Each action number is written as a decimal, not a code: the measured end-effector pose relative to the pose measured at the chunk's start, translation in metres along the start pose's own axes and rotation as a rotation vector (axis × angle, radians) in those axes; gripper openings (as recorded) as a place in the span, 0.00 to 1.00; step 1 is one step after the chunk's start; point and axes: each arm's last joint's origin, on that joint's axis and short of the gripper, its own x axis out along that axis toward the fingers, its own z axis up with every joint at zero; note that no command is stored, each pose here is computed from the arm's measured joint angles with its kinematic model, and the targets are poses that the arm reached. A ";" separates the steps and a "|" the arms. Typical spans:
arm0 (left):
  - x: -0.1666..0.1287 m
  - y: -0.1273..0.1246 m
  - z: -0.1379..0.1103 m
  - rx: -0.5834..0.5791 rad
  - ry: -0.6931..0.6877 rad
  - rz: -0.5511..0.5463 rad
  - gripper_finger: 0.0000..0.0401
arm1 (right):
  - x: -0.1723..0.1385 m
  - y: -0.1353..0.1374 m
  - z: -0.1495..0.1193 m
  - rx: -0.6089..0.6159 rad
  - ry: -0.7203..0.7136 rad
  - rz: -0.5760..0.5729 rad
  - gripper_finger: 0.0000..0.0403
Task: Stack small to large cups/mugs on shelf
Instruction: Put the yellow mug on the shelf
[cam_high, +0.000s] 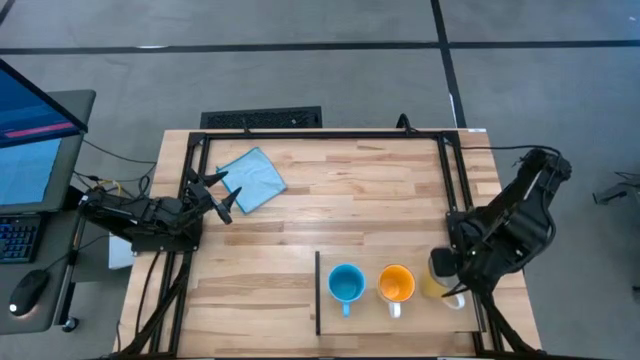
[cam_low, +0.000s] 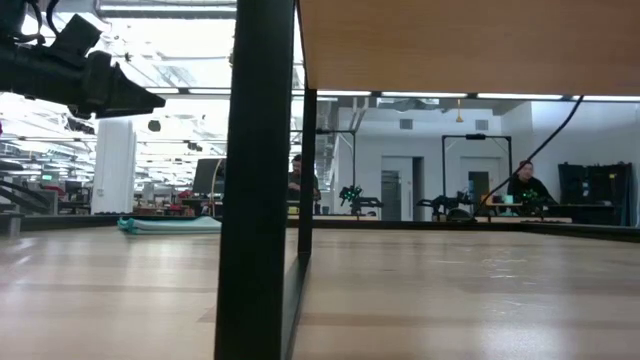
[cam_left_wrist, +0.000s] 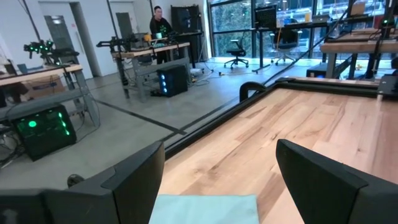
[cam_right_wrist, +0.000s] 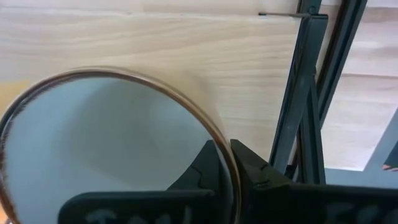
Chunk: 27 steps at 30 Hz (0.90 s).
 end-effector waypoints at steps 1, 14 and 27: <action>0.000 0.000 0.000 -0.006 0.000 0.000 0.75 | 0.001 0.001 -0.001 -0.002 -0.003 -0.004 0.07; 0.000 0.000 0.000 -0.021 0.000 0.000 0.75 | 0.008 0.007 -0.014 -0.022 -0.005 -0.048 0.07; 0.000 0.000 0.000 -0.052 0.000 -0.004 0.75 | 0.007 0.013 -0.013 0.014 0.010 -0.064 0.07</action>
